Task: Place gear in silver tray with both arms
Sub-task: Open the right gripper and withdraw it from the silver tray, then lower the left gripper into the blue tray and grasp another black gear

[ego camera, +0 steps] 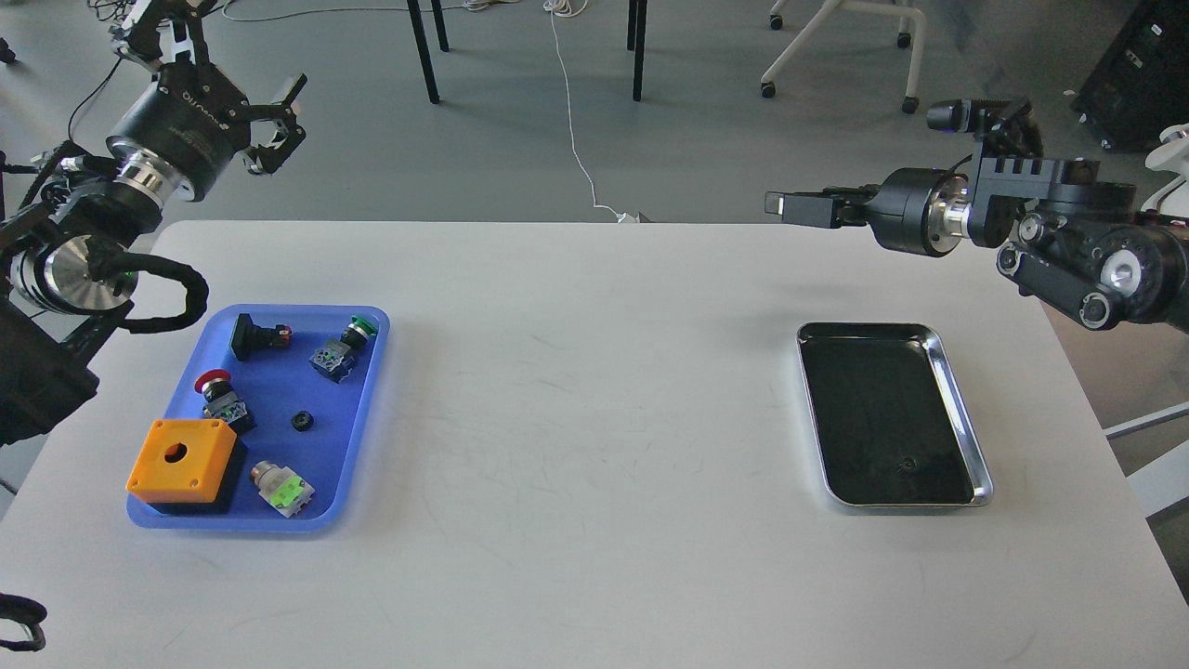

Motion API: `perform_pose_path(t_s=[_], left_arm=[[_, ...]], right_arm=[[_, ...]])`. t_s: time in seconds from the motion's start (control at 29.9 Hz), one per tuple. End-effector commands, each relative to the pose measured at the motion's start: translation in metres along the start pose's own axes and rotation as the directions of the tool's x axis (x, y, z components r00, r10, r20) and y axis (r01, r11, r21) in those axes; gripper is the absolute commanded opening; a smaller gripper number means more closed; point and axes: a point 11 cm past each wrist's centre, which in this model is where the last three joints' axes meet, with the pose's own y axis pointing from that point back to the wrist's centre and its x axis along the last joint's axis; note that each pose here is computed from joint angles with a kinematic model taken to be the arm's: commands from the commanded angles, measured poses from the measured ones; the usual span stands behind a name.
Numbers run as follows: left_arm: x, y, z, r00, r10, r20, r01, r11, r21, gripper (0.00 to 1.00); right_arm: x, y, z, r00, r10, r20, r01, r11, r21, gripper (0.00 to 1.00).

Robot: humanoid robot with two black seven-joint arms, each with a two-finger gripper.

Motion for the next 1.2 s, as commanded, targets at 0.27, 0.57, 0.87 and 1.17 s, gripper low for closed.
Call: perform_pose_path(t_s=[0.27, 0.57, 0.87, 1.17], left_arm=[[-0.035, 0.029, -0.003, 0.859, -0.296, 0.417, 0.18, 0.938, 0.294, 0.98], [-0.049, 0.075, -0.035, 0.608, -0.522, 0.598, 0.169, 0.821, 0.545, 0.98], [-0.032, 0.119, -0.073, 0.129, -0.722, 0.679, 0.019, 0.687, 0.727, 0.98], [0.001, 0.161, -0.109, -0.283, -0.763, 0.581, -0.11, 0.628, 0.77, 0.91]], right_arm=[[0.018, -0.046, -0.071, 0.81, 0.279, 0.515, -0.406, 0.902, 0.15, 0.98], [0.036, -0.035, -0.056, 0.439, 0.311, 0.843, -0.594, 0.804, 0.013, 0.98], [0.013, -0.009, 0.002, -0.133, 0.208, 0.969, -0.679, 0.693, -0.242, 0.98], [-0.073, 0.016, 0.023, -0.449, -0.015, 0.893, -0.659, 0.681, -0.32, 0.98]])
